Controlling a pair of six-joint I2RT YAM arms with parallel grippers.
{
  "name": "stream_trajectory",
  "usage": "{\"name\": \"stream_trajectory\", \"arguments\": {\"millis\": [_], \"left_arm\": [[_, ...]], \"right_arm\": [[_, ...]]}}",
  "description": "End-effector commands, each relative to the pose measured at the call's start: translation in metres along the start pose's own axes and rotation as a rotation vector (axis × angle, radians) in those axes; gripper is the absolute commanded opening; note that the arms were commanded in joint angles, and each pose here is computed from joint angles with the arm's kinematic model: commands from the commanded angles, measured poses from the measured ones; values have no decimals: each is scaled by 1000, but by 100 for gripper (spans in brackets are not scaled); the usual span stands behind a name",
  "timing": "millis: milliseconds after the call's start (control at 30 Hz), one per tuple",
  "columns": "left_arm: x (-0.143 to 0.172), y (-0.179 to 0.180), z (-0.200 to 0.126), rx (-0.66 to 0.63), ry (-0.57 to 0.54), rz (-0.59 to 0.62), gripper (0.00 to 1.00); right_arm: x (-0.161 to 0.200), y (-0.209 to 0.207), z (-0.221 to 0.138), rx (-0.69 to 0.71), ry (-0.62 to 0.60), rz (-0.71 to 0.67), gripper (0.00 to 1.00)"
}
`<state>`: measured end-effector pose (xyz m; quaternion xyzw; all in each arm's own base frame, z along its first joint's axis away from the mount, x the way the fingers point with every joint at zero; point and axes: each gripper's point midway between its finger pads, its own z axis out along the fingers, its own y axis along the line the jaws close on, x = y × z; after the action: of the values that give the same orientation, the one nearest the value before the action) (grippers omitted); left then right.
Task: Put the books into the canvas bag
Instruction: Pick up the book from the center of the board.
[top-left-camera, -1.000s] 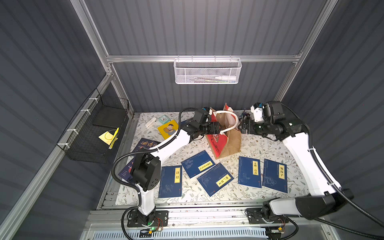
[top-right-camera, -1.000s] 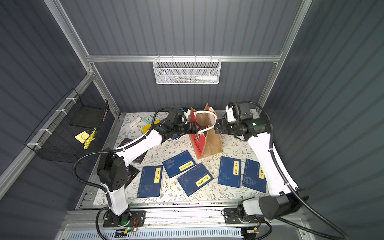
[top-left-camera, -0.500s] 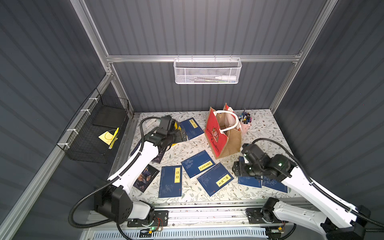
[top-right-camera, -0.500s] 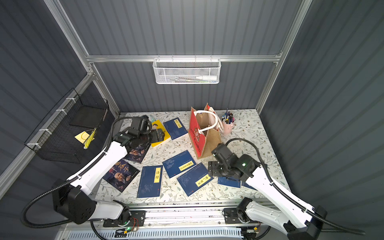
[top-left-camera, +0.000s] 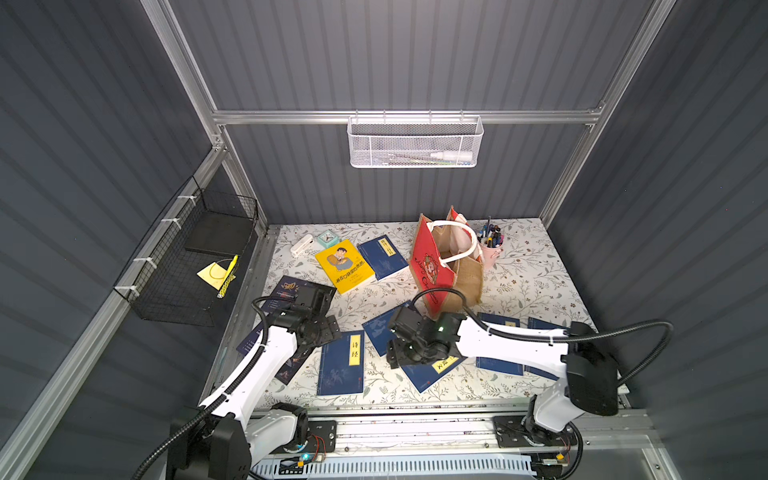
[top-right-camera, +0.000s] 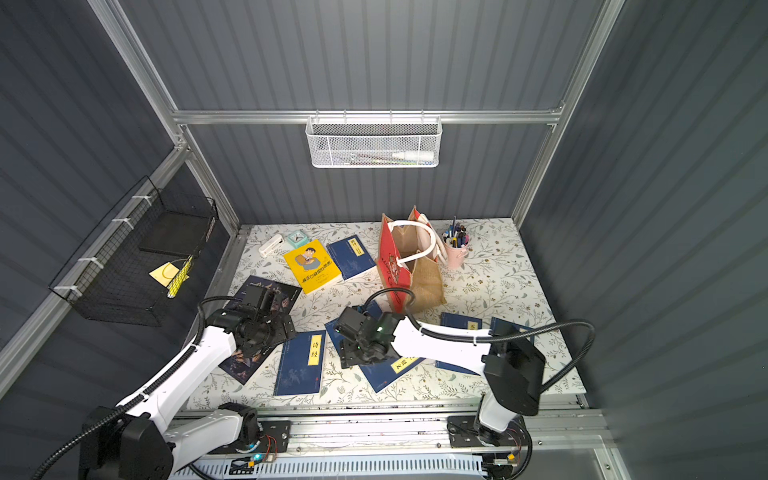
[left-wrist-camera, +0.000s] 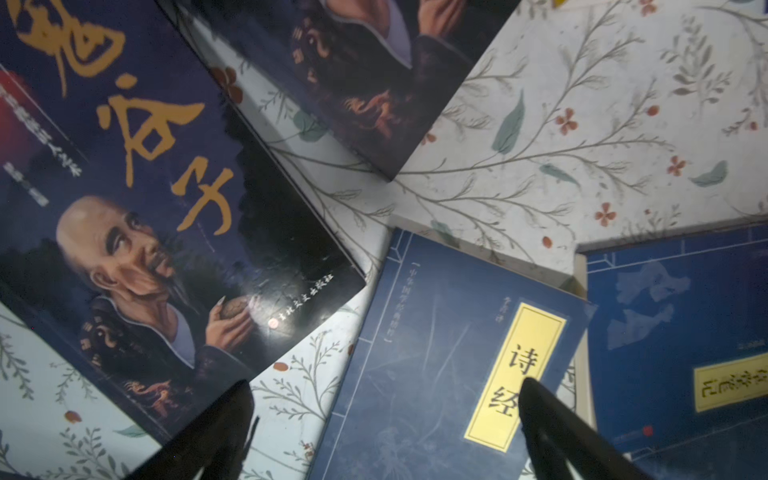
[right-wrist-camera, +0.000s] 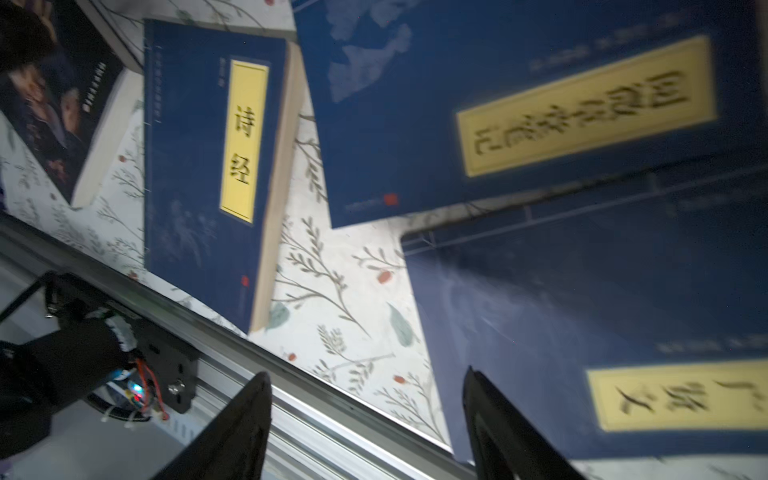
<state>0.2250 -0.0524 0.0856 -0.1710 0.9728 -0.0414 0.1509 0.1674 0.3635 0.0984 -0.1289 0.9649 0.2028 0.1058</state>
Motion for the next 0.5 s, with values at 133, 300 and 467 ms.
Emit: {"name": "stream_trajectory", "arguments": {"millis": [133,300,467], "left_arm": [[24,-12,16,98,102,-82,99],[40,-6,35,109,120,-140,99],[36,9,38,40,75,-154,99]], "right_arm": [[-7,51,26,-160,56,-39,61],[-11,59,46,-150,81,-60,54],[-9,60,64,-116,145,-83,49]]}}
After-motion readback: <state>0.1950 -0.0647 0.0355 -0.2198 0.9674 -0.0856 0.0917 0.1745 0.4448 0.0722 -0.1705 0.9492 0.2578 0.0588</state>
